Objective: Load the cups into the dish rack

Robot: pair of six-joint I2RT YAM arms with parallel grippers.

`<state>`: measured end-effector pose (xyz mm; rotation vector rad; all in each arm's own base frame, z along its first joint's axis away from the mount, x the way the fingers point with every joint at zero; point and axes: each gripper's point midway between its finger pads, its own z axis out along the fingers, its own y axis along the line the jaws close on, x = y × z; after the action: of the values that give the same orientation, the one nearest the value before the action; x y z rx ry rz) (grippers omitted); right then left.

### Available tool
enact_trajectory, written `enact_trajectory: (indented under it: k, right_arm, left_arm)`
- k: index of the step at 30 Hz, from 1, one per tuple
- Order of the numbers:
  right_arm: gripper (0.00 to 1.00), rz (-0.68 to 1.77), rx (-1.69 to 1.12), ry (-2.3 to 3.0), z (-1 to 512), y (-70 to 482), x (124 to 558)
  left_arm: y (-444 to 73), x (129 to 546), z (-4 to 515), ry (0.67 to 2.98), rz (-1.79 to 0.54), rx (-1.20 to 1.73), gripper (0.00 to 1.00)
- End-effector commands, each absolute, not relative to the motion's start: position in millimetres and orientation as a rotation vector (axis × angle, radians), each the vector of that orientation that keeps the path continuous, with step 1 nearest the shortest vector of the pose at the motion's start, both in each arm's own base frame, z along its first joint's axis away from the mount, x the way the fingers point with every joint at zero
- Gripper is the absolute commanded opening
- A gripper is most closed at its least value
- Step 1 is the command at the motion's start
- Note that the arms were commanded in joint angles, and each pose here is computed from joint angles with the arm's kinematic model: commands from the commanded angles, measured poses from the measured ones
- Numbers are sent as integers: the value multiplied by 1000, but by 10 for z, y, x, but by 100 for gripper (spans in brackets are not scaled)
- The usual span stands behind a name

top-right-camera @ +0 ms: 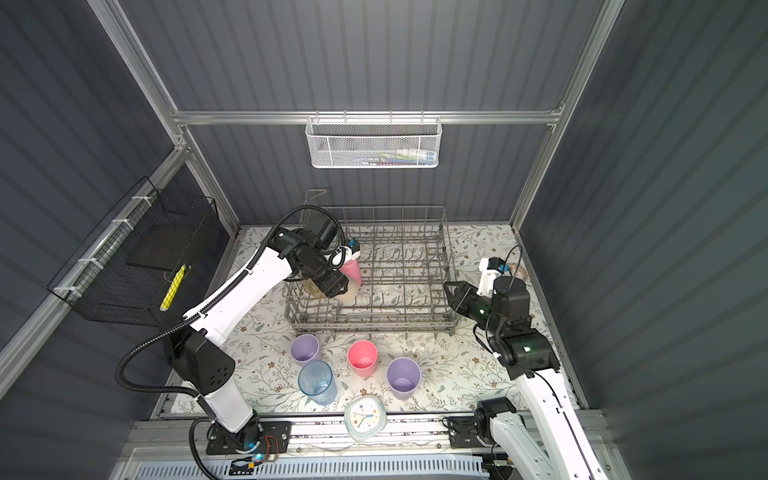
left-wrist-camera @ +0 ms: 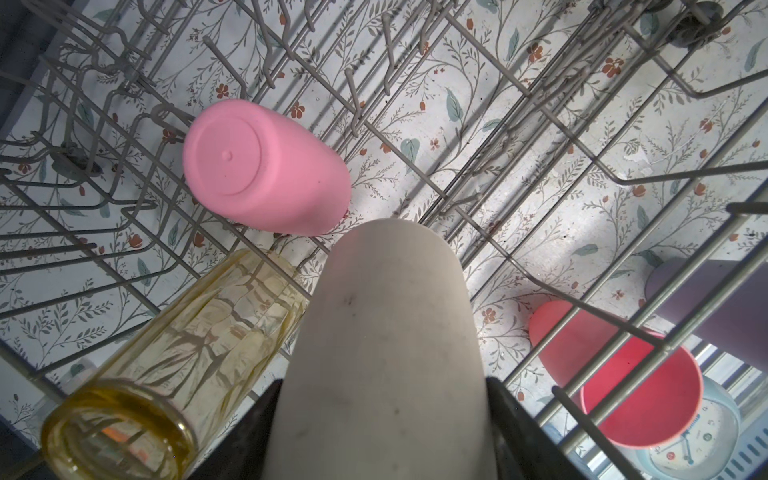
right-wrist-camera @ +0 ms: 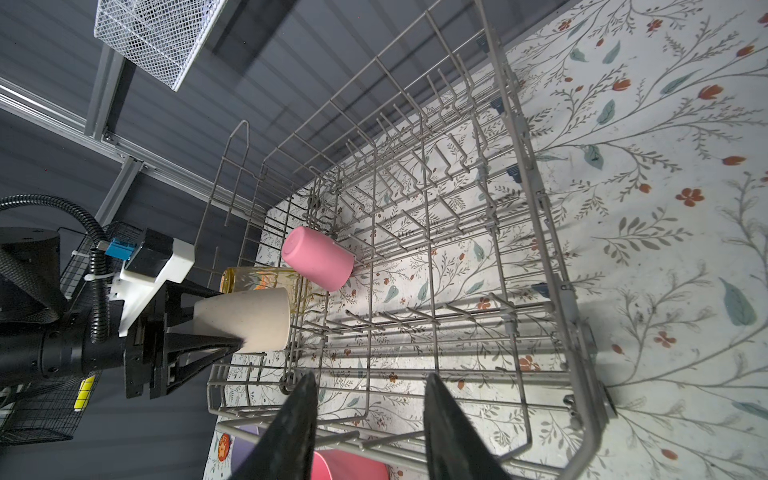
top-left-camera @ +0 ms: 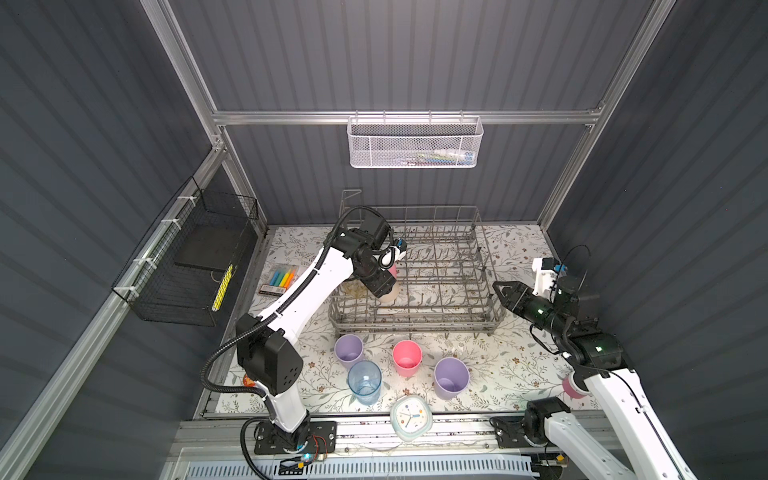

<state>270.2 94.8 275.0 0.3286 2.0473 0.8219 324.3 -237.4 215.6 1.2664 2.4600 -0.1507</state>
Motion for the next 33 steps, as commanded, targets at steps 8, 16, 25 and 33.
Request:
enact_trajectory:
  k: [8,16,25,33]
  right_arm:
    - [44,849,323,2053,2694,985,2727]
    - [45,845,322,2062,2668,987,2735]
    - [46,876,304,2081,2627,1039,2716]
    - [46,886,310,2097,2579,1054,2719]
  left_arm:
    - [-2448,3189,1935,2506,-120,1364,52]
    - [-2410,3250,1686,2566,3,1396,54]
    - [-2438,3244,1476,2607,42,1441,56]
    - [-2419,3227,1336,2642,99,1470,60]
